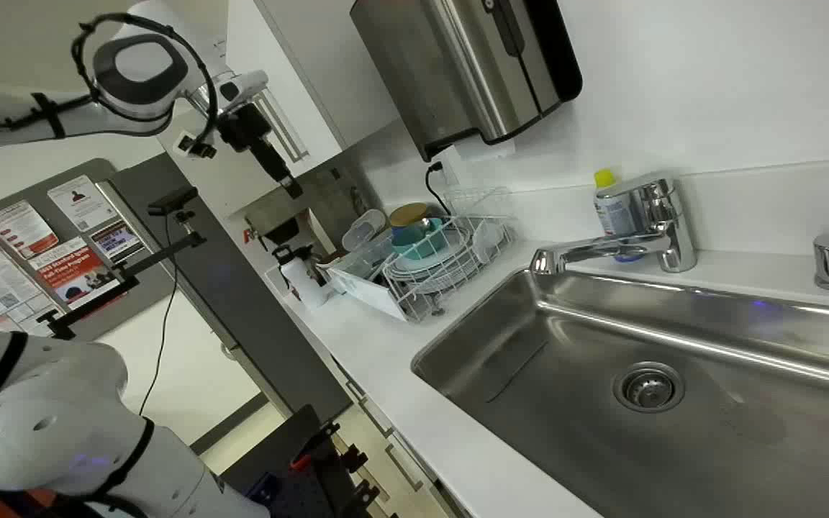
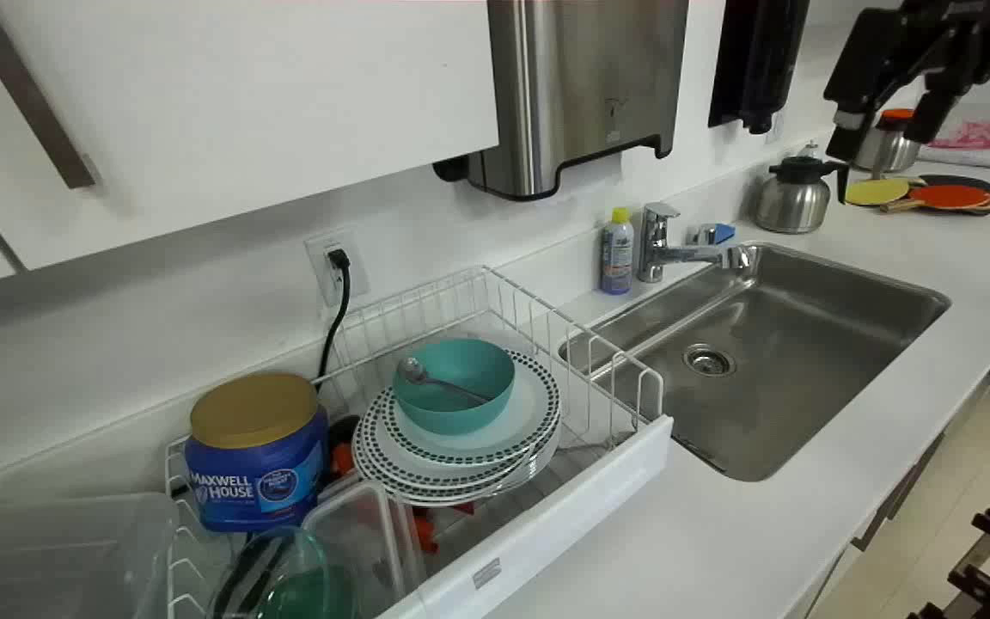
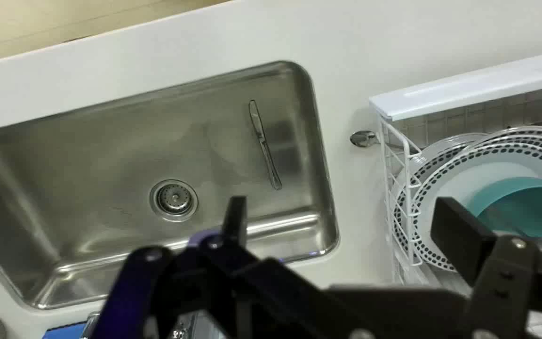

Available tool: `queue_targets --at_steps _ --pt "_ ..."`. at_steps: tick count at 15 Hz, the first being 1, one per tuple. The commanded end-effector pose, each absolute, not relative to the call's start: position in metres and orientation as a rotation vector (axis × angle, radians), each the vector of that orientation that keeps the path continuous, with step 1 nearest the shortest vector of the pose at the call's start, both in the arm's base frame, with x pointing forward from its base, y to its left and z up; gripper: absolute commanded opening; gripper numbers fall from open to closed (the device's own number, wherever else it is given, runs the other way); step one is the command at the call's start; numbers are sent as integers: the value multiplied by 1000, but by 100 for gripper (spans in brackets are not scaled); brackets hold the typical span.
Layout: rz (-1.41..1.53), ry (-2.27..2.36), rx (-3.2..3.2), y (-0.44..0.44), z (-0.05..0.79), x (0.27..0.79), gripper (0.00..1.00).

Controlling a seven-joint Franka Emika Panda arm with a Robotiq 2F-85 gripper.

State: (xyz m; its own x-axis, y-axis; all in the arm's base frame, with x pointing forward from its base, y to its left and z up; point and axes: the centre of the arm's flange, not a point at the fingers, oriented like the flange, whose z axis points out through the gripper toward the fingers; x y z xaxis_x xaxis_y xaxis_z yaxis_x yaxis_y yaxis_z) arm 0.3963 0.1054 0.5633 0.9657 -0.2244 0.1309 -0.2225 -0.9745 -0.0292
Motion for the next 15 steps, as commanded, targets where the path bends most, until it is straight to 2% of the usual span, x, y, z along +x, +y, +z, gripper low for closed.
queue_targets --at_steps 1,6,15 --pt "-209 352 -3100 105 563 396 100" --pt "-219 356 -3099 102 562 402 100" --pt "-267 529 -3058 18 507 481 100"
